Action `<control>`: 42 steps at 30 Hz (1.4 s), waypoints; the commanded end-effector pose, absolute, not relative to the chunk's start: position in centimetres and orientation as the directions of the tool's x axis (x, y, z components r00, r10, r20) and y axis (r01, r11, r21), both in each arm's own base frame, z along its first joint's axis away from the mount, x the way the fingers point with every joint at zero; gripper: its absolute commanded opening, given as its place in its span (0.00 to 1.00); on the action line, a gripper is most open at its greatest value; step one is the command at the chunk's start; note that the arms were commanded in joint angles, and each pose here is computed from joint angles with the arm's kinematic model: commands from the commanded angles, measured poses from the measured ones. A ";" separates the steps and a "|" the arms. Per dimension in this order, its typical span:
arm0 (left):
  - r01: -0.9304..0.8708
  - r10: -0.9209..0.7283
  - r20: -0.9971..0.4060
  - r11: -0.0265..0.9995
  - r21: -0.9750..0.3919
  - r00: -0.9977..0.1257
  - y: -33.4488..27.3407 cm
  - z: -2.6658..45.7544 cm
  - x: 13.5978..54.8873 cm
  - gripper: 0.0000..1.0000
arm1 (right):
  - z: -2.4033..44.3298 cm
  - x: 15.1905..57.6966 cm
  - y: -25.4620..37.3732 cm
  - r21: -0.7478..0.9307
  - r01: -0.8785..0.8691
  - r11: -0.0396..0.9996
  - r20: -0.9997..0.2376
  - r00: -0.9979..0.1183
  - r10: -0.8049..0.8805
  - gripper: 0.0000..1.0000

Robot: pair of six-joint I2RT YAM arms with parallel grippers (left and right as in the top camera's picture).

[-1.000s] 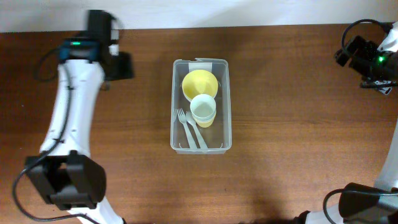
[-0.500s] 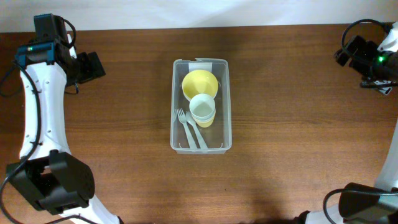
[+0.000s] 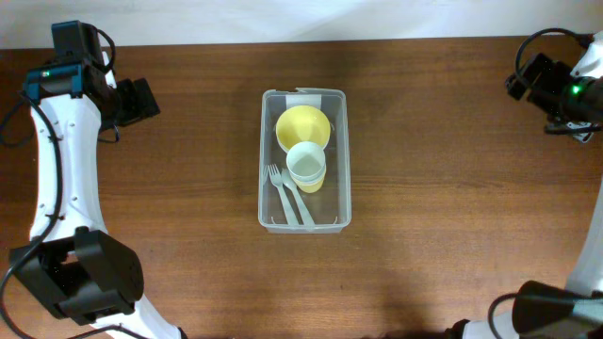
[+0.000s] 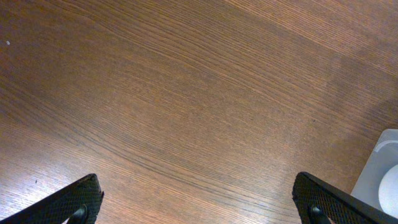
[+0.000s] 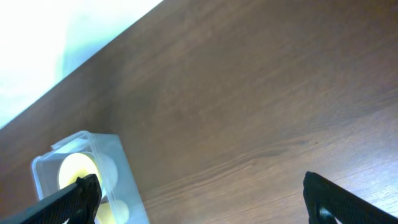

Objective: Pack container

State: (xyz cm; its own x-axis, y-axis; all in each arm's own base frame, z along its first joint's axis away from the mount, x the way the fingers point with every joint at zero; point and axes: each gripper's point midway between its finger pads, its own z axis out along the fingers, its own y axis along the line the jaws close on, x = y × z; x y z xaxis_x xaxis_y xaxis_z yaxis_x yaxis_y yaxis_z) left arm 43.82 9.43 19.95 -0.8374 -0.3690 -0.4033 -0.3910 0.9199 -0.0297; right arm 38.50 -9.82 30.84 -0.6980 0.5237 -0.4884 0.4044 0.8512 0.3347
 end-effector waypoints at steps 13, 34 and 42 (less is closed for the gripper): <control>-0.397 -0.380 -0.416 0.916 -0.047 -0.826 9.4 20.5 44.1 1.00 | 43.3 29.1 -7.9 0.107 0.378 0.919 -0.840 -0.460 0.287 0.99; -0.396 -0.379 -0.416 0.917 -0.047 -0.827 9.4 20.5 44.1 1.00 | 22.7 21.5 -4.8 0.099 0.257 0.961 -0.922 -0.340 0.186 0.99; -0.397 -0.379 -0.416 0.917 -0.046 -0.827 9.4 20.5 44.1 1.00 | 15.8 20.8 -4.1 0.111 0.226 0.968 -0.939 -0.294 0.177 0.99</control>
